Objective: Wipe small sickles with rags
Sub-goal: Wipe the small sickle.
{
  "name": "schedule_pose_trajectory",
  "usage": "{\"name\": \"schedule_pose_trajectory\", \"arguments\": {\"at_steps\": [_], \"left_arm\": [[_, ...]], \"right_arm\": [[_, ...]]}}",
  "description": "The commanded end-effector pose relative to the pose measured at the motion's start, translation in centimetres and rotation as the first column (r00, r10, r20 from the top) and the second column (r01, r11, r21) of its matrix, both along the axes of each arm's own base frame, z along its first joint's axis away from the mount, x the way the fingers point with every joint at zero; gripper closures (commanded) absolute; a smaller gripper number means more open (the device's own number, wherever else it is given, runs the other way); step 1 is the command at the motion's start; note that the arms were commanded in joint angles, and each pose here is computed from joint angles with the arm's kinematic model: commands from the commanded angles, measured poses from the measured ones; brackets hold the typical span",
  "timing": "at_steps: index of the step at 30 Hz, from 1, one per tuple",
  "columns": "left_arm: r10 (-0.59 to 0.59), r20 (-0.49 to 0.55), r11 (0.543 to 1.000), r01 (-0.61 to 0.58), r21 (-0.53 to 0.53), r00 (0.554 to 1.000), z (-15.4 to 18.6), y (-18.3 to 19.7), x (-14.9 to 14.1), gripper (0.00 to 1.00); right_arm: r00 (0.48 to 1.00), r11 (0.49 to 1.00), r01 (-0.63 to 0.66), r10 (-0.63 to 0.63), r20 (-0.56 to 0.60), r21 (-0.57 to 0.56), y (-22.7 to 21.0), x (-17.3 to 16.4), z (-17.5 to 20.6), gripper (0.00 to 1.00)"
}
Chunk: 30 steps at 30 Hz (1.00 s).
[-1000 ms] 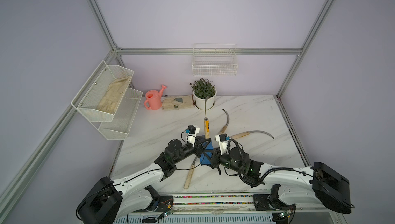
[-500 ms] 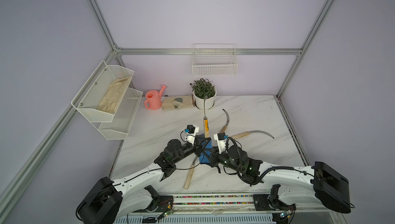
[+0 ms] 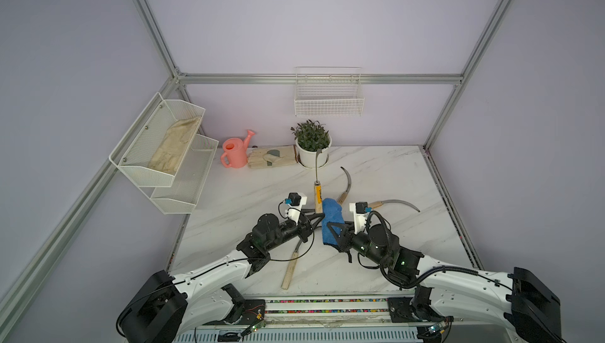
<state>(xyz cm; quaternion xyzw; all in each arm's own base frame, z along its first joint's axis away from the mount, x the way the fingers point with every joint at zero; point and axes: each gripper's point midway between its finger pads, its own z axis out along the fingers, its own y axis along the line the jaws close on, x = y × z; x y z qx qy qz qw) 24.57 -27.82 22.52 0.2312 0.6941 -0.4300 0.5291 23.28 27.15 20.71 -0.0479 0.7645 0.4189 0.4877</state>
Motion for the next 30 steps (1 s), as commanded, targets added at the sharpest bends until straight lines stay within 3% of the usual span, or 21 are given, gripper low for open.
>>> {"name": "schedule_pose_trajectory", "arguments": {"at_steps": [1, 9, 20, 30], "left_arm": [[-0.055, 0.034, 0.998, 0.054, 0.039, 0.998, 0.1, -0.9, -0.2, 1.00], [-0.137, -0.040, 0.984, 0.141, 0.108, 0.990, -2.0, -3.5, 0.6, 1.00], [-0.123, -0.027, 0.986, 0.125, 0.111, 0.992, -1.7, -3.1, 0.5, 1.00], [-0.132, -0.044, 0.983, 0.137, 0.125, 0.990, -2.2, -3.6, 0.7, 1.00]], "right_arm": [[0.999, 0.997, 0.053, -0.053, 0.003, 0.048, -1.2, 0.9, 0.7, 1.00], [0.997, 0.998, 0.058, -0.059, -0.043, -0.016, -0.5, 1.6, -2.1, 1.00], [0.978, 0.983, 0.157, -0.168, -0.121, -0.096, -2.0, 3.8, -6.5, 1.00], [0.988, 0.990, -0.134, 0.138, -0.072, 0.052, 2.9, 1.3, -3.6, 1.00]]}}
